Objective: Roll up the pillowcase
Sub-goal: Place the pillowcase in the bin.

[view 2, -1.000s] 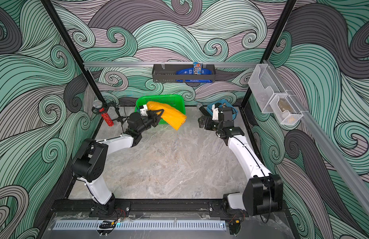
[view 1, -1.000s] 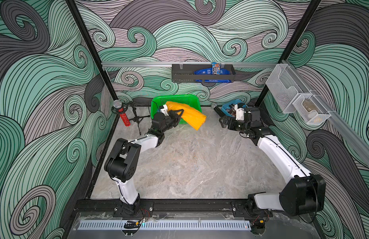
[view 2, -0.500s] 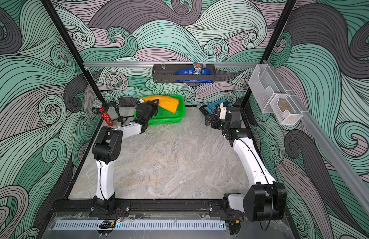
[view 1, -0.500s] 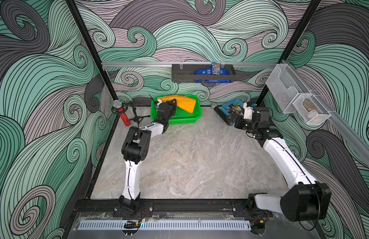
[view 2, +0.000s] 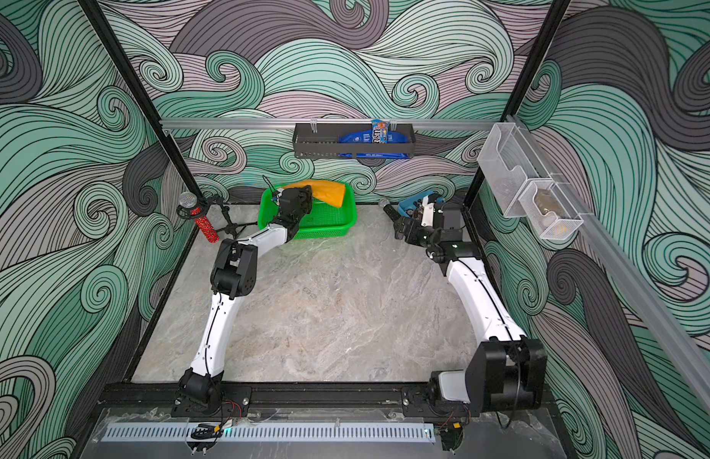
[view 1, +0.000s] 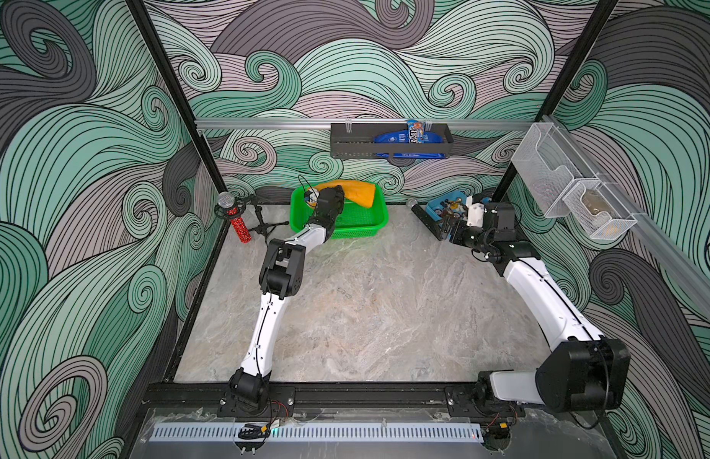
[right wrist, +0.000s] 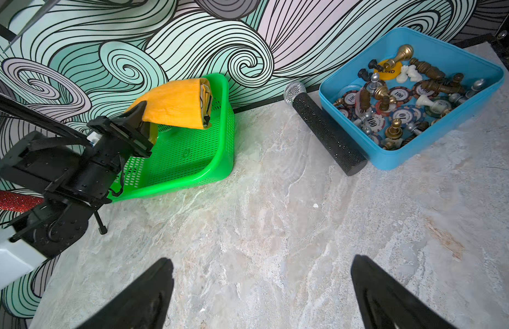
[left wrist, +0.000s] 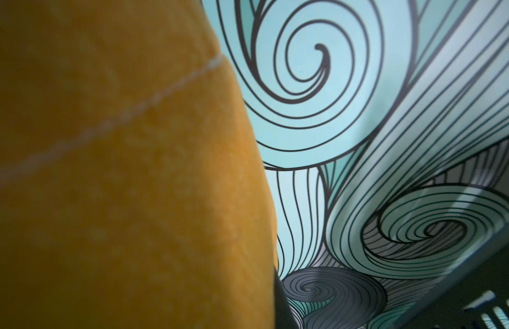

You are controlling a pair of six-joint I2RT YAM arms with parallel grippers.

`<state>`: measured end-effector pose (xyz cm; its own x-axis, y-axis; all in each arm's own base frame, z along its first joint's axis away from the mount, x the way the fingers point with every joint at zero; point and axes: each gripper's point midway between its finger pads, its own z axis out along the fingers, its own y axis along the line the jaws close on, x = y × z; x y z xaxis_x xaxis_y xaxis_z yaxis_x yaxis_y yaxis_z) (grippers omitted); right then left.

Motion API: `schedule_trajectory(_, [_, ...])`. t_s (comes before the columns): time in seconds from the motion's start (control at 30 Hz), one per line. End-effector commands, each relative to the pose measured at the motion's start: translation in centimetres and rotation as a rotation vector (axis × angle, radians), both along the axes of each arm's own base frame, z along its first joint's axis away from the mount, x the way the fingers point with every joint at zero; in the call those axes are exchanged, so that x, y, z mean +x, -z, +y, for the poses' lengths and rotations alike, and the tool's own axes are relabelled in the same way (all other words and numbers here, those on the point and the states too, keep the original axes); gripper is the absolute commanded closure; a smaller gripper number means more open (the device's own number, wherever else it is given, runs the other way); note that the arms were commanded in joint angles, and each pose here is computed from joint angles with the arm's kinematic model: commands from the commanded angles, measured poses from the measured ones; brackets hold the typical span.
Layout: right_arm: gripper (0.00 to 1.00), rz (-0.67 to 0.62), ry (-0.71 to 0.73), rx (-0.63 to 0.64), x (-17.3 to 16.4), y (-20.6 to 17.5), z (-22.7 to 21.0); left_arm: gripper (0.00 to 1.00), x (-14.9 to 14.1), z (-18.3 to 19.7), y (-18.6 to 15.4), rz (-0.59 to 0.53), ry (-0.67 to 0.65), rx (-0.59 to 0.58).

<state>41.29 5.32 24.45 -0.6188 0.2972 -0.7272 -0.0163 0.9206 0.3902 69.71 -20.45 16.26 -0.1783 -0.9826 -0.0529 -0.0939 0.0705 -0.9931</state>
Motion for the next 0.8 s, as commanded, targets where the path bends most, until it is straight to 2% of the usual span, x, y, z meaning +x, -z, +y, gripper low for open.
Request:
schedule_trajectory(0.0, [0.0,-0.008,-0.004,0.016,0.6,-0.6,-0.1,1.0,0.4,-0.5,0.6,0.02,-0.009,-0.022])
schedule_trajectory(0.37, [0.0,0.012,0.001,0.03,1.6,0.0,-0.6,1.0,0.5,-0.1,6.0,0.163,-0.033,0.028])
schedule_trajectory(0.6, [0.0,0.011,0.01,0.038,2.2,-0.1,-1.1,0.93,0.5,-0.1,9.1,0.257,-0.029,0.038])
schedule_trajectory(0.77, [0.0,0.011,0.015,0.046,2.6,-0.2,-1.5,0.85,0.9,-0.4,9.3,0.272,-0.016,0.051])
